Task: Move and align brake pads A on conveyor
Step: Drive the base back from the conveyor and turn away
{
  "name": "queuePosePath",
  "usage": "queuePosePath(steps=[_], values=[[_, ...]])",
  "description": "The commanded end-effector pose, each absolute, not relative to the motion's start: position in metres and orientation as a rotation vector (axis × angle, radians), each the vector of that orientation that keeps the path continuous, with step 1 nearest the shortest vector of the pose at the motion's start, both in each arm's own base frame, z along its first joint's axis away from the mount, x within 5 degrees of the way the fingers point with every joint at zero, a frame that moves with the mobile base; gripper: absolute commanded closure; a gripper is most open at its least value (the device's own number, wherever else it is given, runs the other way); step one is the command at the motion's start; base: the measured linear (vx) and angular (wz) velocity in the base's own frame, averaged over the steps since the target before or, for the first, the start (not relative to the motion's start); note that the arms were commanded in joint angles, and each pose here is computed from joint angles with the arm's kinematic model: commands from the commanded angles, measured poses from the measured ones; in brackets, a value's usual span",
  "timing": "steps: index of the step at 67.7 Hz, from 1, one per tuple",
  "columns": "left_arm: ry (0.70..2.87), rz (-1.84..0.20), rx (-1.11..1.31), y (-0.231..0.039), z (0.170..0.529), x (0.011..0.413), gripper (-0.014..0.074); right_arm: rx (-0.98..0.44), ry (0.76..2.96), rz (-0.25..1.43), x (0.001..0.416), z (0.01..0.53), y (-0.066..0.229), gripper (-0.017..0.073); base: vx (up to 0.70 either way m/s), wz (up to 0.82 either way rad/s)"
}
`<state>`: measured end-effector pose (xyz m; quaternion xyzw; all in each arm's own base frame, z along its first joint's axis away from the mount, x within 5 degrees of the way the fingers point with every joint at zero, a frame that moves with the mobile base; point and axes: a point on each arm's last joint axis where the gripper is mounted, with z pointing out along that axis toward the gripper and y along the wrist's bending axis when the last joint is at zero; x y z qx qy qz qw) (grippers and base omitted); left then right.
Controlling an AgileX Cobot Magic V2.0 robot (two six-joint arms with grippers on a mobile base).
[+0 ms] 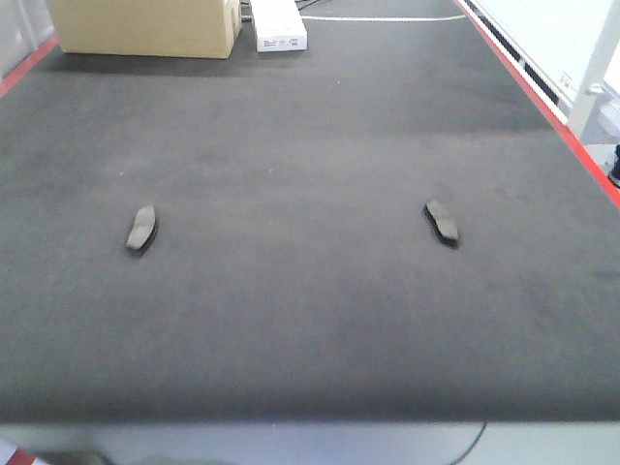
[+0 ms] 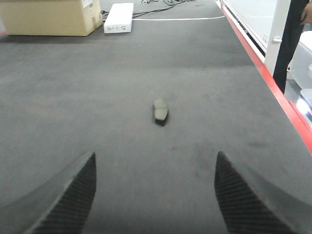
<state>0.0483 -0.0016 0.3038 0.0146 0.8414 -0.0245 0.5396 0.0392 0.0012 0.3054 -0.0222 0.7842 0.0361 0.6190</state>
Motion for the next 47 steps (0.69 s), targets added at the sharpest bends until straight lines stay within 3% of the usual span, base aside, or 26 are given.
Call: queuePosePath(steps=[1,47], values=[[1.925,-0.067,0.038,-0.0024,0.3153,0.0523,0.0218,-0.053,1.726,0.079,0.0403,0.3182,0.0011,0.0072,-0.4,0.02],[1.935,-0.066,0.038,-0.0022,0.3144,0.0517,0.0218,-0.053,1.726,0.079,0.0403,0.3182,0.0011,0.0072,-0.43,-0.01]])
